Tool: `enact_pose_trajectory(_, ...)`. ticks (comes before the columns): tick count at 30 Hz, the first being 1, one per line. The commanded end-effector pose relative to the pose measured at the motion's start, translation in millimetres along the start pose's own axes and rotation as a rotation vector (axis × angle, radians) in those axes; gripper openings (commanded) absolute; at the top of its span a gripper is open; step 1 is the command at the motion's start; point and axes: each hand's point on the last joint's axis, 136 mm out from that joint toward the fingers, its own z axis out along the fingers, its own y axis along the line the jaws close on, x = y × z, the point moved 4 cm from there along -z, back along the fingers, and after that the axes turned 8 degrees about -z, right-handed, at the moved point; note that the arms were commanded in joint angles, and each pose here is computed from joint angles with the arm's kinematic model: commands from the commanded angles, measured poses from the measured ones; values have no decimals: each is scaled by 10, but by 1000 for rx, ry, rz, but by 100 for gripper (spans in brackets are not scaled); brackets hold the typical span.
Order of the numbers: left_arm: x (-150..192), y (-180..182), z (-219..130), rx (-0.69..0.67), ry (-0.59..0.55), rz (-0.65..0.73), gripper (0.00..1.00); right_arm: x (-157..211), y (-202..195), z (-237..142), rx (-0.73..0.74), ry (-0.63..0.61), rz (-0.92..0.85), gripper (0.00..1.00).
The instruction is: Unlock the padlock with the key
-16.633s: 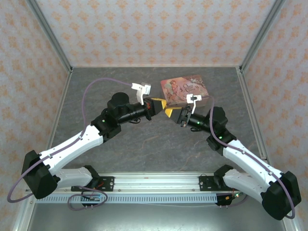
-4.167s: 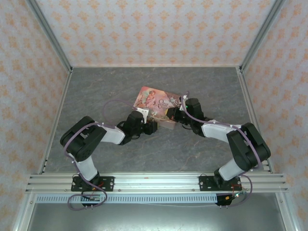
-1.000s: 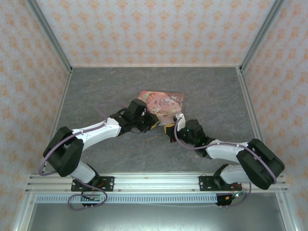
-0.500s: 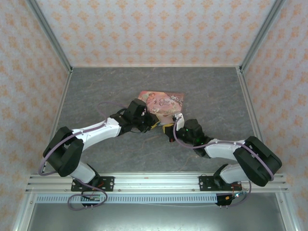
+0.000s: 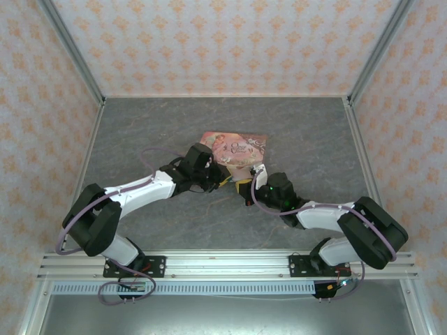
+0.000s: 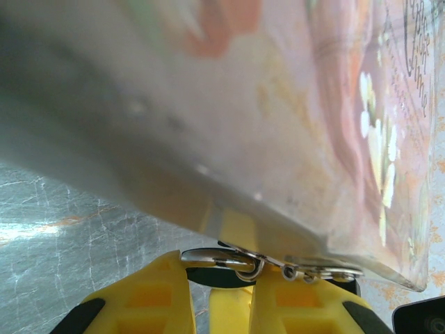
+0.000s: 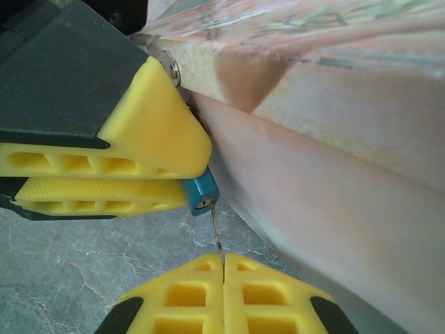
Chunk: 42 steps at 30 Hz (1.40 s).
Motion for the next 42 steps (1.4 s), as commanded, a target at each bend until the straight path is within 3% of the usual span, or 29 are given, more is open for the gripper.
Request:
enact_pose_trajectory(1,53,-206,-65,57,26,1,4,-175,80,-35,-28,-70,-15,0)
enact_pose_trajectory(24,38,-135,3,32,26,-5,4,-29,49,-83,-14,-46,5,0)
enact_pose_trajectory(42,44,-101,6,30,28,-7,4,-132,81,-46,-36,-76,6,0)
